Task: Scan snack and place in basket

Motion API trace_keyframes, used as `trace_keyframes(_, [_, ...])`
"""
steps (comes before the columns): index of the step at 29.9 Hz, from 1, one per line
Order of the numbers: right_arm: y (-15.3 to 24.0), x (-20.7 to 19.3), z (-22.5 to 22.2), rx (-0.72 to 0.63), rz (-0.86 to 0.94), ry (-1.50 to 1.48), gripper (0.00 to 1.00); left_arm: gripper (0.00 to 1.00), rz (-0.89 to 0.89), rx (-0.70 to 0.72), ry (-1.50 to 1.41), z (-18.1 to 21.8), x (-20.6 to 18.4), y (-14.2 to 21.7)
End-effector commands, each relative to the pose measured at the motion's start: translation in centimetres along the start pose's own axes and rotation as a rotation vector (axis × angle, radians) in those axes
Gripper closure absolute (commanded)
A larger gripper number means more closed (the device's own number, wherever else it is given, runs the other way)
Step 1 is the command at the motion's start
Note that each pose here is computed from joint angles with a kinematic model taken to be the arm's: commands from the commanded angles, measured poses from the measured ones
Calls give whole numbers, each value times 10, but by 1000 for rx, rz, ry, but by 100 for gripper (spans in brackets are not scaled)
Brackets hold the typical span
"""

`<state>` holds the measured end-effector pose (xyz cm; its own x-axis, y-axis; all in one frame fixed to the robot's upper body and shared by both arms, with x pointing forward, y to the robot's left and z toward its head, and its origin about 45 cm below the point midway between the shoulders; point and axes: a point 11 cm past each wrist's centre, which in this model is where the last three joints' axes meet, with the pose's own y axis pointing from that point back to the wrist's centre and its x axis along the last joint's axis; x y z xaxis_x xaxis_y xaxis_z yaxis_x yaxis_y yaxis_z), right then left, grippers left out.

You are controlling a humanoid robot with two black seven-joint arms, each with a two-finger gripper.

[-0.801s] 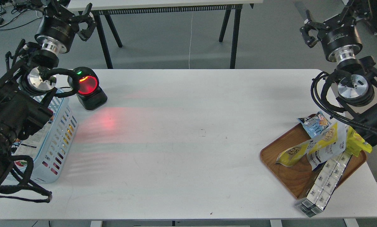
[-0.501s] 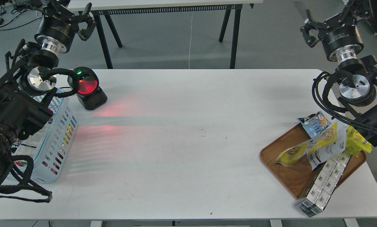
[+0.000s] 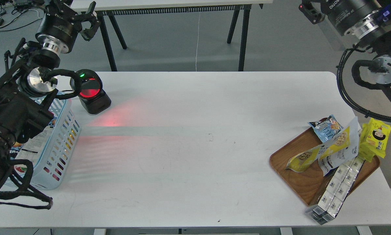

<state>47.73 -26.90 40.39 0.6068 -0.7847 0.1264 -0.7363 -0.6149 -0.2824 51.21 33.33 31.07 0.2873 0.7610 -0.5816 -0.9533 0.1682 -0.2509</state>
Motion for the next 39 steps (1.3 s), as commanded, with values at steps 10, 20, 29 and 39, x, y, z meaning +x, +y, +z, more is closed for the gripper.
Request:
trace_keyframes(10, [-20, -99, -30, -247, -623, 673, 1, 0, 2, -6, -1, 2, 1, 0])
trace_keyframes(20, [12, -165, -42, -315, -1051, 1047, 1, 0, 3, -2, -2, 0, 1, 1])
trace_keyframes(29, [61, -181, -17, -395, -1402, 1352, 4, 0, 4, -4, -4, 1, 2, 1])
trace_keyframes(39, [114, -145, 30, -462, -1654, 1611, 8, 0, 12, 0, -15, 2, 7, 4])
